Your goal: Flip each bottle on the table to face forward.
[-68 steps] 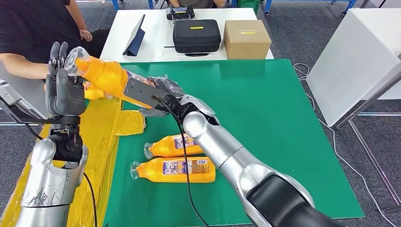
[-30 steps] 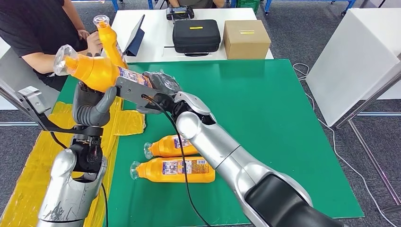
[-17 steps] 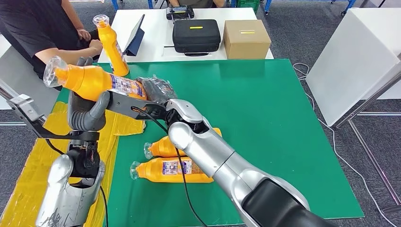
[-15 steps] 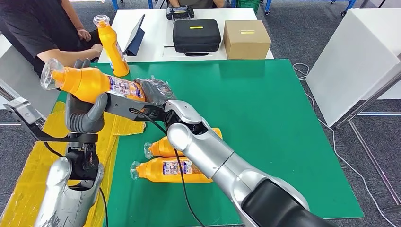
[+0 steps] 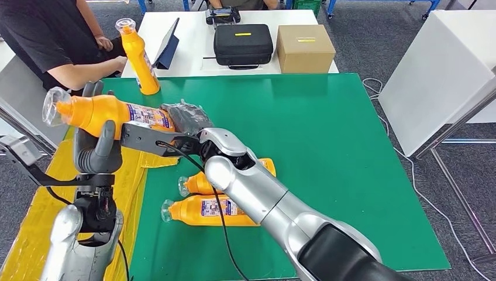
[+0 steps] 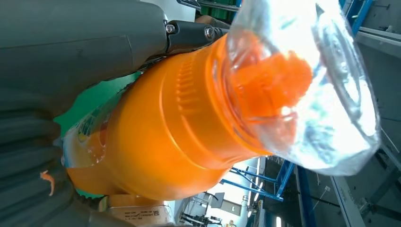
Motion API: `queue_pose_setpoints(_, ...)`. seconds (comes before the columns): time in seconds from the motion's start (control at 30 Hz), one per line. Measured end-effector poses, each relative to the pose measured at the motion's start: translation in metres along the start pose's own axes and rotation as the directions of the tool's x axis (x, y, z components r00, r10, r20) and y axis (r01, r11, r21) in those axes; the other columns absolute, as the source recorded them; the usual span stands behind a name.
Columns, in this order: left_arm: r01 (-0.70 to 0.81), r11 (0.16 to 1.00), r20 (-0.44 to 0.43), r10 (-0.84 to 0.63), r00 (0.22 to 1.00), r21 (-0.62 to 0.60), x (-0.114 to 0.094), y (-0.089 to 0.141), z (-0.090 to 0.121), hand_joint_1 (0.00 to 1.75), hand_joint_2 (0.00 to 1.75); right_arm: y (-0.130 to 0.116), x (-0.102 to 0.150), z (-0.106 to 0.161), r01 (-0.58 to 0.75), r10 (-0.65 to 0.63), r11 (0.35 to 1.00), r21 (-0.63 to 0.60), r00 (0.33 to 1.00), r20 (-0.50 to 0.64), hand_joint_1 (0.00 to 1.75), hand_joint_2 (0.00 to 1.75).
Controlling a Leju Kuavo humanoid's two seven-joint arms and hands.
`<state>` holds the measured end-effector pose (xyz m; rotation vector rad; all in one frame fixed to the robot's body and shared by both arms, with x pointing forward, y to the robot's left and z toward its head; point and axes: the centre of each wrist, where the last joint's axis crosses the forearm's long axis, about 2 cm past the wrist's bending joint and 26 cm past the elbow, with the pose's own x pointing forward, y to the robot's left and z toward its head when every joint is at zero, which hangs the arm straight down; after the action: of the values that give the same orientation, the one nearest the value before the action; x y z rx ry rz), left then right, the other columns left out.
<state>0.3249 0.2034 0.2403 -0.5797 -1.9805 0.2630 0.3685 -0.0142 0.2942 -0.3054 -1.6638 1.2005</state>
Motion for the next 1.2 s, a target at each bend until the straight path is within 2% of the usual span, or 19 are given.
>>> queue_pose_setpoints(0.43, 0.007, 0.999, 0.0, -0.007, 1.0, -0.037, 0.001, -0.001, -0.001, 0.0, 0.0, -0.049, -0.04, 0.005, 0.058, -0.068, 0.988, -0.142, 0.995, -0.067, 1.75, 1.75)
queue_pose_setpoints(0.87, -0.013, 0.996, -0.024, 0.011, 1.0, -0.092, -0.003, -0.012, -0.01, 0.0, 0.0, -0.062, -0.056, 0.009, 0.085, -0.101, 0.981, -0.175, 0.991, -0.084, 1.75, 1.75)
queue_pose_setpoints(1.0, -0.021, 0.994, -0.035, 0.018, 0.999, -0.103, -0.005, -0.015, -0.011, 0.0, 1.75, -0.064, -0.055, 0.009, 0.103, -0.119, 0.977, -0.185, 0.99, -0.074, 1.75, 1.75)
queue_pose_setpoints(1.2, -0.005, 0.995, -0.038, 0.001, 0.999, -0.095, -0.011, -0.017, -0.01, 0.0, 1.75, -0.06, -0.041, 0.006, 0.169, -0.178, 0.963, -0.212, 0.984, -0.02, 1.75, 1.75)
